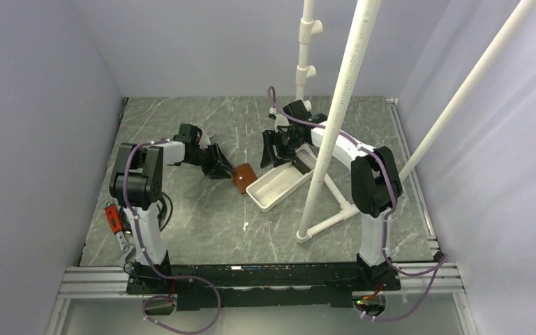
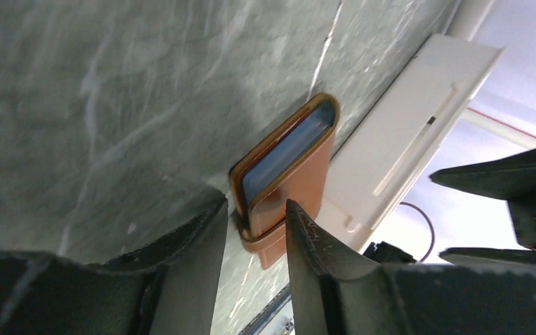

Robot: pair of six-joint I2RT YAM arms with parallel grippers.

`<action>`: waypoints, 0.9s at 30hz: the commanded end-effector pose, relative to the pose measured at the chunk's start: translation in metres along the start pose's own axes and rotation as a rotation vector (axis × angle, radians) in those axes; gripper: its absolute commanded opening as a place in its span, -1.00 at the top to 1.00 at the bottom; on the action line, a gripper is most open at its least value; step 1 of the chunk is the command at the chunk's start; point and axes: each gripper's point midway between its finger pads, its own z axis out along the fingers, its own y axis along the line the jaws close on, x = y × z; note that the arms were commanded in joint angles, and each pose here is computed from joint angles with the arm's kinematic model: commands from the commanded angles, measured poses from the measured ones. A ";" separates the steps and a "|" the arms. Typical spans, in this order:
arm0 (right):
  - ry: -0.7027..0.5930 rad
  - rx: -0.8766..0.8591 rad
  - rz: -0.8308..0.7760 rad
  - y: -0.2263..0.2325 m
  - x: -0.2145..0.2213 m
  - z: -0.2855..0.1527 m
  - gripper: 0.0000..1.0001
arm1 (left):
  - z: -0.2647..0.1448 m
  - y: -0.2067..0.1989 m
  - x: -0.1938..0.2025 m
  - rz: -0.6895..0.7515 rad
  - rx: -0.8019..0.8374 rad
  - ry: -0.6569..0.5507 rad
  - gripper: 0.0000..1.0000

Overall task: Put the credit cards into the card holder
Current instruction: Move the card holder to the center of the board.

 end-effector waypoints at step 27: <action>-0.391 0.223 0.087 -0.044 -0.018 -0.149 -0.20 | -0.193 0.139 -0.272 -0.229 0.044 -0.624 1.00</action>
